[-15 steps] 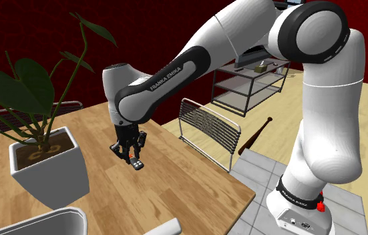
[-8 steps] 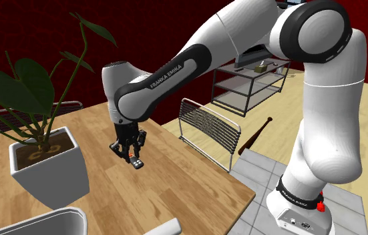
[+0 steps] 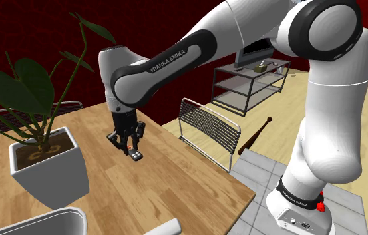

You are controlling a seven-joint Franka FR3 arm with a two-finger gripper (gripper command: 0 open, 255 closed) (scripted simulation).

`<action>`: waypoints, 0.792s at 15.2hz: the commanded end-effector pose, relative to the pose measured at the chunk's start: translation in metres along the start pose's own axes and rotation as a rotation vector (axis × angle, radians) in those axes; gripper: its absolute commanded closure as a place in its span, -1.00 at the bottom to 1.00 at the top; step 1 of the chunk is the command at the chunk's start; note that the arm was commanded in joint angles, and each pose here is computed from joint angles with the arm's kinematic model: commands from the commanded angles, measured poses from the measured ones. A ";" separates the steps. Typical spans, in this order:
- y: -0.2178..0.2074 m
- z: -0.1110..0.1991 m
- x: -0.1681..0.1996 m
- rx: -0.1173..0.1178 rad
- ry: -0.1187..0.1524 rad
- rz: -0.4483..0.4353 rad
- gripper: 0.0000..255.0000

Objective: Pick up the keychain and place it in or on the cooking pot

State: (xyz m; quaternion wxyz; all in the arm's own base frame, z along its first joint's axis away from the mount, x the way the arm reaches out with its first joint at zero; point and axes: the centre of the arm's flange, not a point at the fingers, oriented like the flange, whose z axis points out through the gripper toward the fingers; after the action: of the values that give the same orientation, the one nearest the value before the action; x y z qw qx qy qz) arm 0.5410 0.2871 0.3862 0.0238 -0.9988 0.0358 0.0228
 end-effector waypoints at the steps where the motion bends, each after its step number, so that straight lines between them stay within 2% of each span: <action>1: -0.001 -0.011 0.000 0.000 0.000 0.000 1.00; 12: -0.003 -0.069 -0.003 0.000 0.000 0.000 1.00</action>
State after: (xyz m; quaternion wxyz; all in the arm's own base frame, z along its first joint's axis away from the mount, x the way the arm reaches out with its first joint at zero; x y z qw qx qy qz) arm 0.5429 0.2863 0.4514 0.0238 -0.9988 0.0358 0.0229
